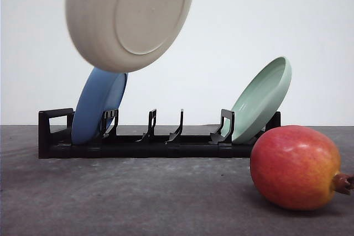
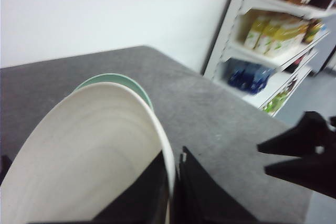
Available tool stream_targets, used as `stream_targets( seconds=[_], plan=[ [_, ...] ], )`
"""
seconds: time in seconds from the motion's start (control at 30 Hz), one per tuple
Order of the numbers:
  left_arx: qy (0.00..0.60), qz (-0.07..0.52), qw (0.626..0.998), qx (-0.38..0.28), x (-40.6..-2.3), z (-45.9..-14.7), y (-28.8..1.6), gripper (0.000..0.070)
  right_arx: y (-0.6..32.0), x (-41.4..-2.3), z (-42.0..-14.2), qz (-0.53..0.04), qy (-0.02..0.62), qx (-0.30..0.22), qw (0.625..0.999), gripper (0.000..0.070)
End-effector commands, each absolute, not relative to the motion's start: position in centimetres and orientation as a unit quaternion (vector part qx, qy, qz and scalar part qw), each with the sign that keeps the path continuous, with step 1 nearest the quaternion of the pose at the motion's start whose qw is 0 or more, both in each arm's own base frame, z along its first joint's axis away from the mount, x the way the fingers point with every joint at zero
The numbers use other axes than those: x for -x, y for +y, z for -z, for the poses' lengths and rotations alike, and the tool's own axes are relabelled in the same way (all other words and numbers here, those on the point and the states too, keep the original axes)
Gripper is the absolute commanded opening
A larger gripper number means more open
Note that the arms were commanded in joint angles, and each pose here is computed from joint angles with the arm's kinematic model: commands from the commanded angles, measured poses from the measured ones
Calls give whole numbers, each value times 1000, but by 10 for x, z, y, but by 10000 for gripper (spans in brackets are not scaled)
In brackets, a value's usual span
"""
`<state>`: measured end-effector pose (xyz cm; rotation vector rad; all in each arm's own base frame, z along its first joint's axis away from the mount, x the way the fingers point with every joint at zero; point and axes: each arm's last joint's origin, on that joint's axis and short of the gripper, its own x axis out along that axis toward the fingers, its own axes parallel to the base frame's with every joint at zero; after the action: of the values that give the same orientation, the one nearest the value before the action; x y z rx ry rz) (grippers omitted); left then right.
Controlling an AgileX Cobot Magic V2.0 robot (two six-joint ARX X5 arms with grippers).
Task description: Place pomegranate in white plate
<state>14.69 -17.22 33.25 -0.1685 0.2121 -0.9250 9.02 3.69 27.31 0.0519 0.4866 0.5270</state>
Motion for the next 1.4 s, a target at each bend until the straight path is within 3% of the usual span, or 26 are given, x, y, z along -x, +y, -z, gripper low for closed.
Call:
stream_targets(
  seconds=[0.0, 0.2, 0.33, 0.97, 1.37],
  plan=[
    [88, 458, 879, 98, -139, -329, -168, 10, 37, -90, -279, -261, 226, -24, 938, 310],
    [65, 465, 871, 143, -119, -301, -146, 9, 37, -90, -278, -260, 227, -28, 938, 310],
    [82, 465, 869, 149, -112, -284, -139, 9, 37, -90, -279, -259, 229, -35, 938, 310],
    [89, 538, 824, -153, -122, -239, -164, 10, 37, -90, -279, -258, 229, -36, 938, 310],
    [147, 535, 790, -259, -122, -197, -194, 10, 37, -90, -279, -258, 229, -36, 938, 310]
  ],
)
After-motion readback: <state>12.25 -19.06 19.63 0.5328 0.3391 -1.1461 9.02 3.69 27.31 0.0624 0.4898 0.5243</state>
